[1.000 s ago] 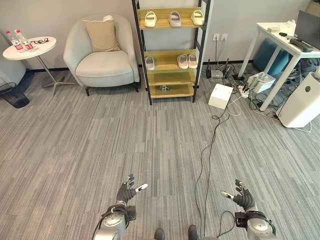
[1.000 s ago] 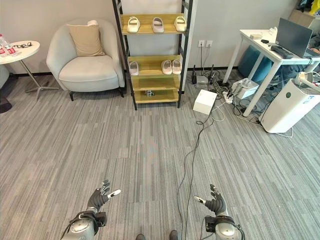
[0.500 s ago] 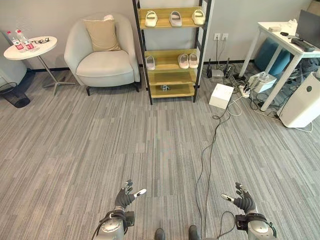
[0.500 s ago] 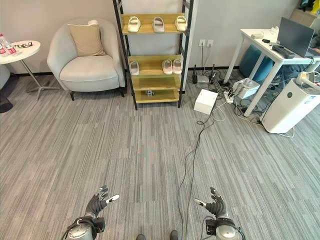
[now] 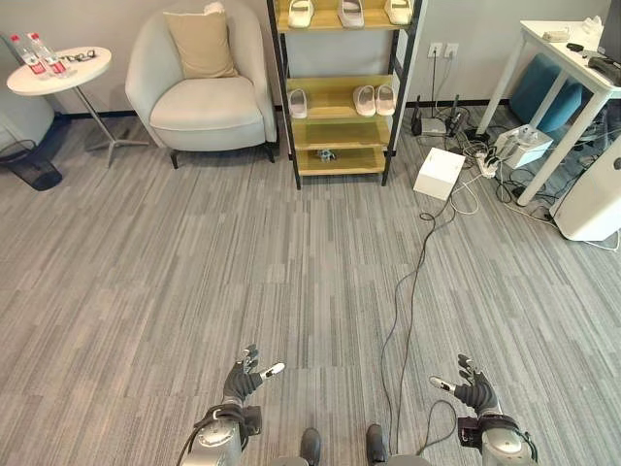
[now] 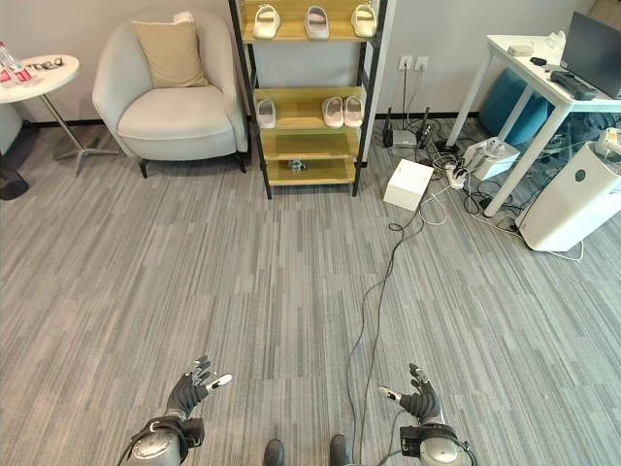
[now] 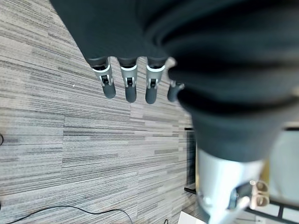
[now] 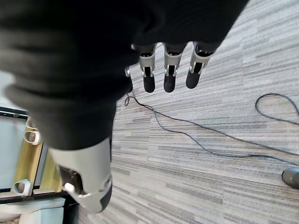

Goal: Arrange the slippers neatly on the shoe rack.

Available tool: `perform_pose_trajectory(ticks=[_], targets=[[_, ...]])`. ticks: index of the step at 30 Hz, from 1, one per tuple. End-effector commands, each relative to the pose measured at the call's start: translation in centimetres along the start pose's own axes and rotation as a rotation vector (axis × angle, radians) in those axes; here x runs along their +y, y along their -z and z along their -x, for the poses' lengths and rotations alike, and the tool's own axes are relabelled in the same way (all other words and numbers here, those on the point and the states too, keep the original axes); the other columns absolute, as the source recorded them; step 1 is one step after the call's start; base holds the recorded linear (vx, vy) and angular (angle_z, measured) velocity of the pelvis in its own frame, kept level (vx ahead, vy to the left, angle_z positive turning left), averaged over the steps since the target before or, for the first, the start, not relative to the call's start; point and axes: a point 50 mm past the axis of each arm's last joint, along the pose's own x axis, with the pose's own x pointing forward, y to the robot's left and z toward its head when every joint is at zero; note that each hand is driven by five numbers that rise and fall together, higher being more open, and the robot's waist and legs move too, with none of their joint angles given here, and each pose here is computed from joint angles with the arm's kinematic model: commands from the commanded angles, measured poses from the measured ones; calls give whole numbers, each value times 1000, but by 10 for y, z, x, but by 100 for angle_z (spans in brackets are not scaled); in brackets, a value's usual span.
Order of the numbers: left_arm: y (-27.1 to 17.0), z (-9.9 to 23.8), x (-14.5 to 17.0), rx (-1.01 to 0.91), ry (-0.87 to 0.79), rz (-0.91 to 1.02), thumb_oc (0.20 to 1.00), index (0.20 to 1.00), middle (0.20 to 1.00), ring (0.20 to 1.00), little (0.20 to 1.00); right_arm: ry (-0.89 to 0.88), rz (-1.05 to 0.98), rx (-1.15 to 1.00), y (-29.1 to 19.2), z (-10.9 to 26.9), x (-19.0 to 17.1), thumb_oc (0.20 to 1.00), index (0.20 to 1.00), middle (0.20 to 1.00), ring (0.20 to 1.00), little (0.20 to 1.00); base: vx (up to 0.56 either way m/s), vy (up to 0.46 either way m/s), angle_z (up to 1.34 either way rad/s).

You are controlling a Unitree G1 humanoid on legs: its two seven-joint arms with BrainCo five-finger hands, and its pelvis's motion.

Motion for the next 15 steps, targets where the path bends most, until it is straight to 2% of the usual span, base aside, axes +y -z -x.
perform_pose_trajectory(ticks=[1,9,15], targets=[[-33,-8,15,-137,-36,-34,1000,1000,1000,1000,1000,12,17,-149,-35,-7,-8,1000,1000,1000,1000,1000,58,175,-19],[-43,-14,27,-164,-102,-29,1000,1000,1000,1000,1000,48,23,-158,-41,-12,-13,1000,1000,1000,1000,1000,30,169,-11],[-50,-18,22,-183,-95,-20,1000,1000,1000,1000,1000,66,16,-164,-44,-14,-16,1000,1000,1000,1000,1000,221,-74,-11]])
